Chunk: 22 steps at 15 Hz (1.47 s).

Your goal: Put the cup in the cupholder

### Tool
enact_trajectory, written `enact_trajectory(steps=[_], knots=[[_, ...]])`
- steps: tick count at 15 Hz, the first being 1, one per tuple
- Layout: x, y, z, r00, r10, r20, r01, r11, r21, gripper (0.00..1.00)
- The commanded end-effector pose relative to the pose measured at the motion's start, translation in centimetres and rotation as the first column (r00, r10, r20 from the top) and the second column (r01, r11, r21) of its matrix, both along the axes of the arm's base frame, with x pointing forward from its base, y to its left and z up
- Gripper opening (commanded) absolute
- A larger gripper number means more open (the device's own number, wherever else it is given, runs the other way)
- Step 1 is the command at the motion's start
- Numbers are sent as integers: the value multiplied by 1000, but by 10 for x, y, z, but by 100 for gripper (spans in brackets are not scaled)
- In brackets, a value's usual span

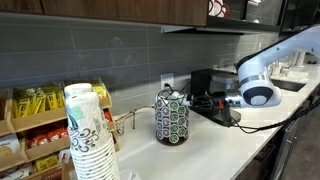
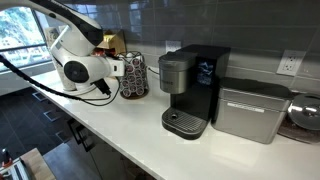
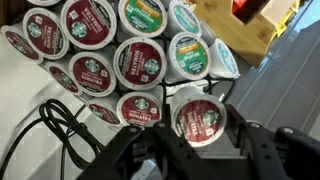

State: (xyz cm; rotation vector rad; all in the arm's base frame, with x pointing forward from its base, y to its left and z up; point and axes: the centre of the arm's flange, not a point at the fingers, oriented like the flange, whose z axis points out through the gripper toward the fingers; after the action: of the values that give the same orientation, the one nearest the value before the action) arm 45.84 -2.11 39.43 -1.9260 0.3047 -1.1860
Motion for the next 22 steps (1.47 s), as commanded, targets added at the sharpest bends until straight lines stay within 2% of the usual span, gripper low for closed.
enact_trajectory(steps=[1,12,22], knots=[[5,2,-6,999,-44,26,44,999,-3,29],[9,12,-15,997,-77,25,75,996,50,29],[14,14,-20,994,-107,29,105,992,64,29]])
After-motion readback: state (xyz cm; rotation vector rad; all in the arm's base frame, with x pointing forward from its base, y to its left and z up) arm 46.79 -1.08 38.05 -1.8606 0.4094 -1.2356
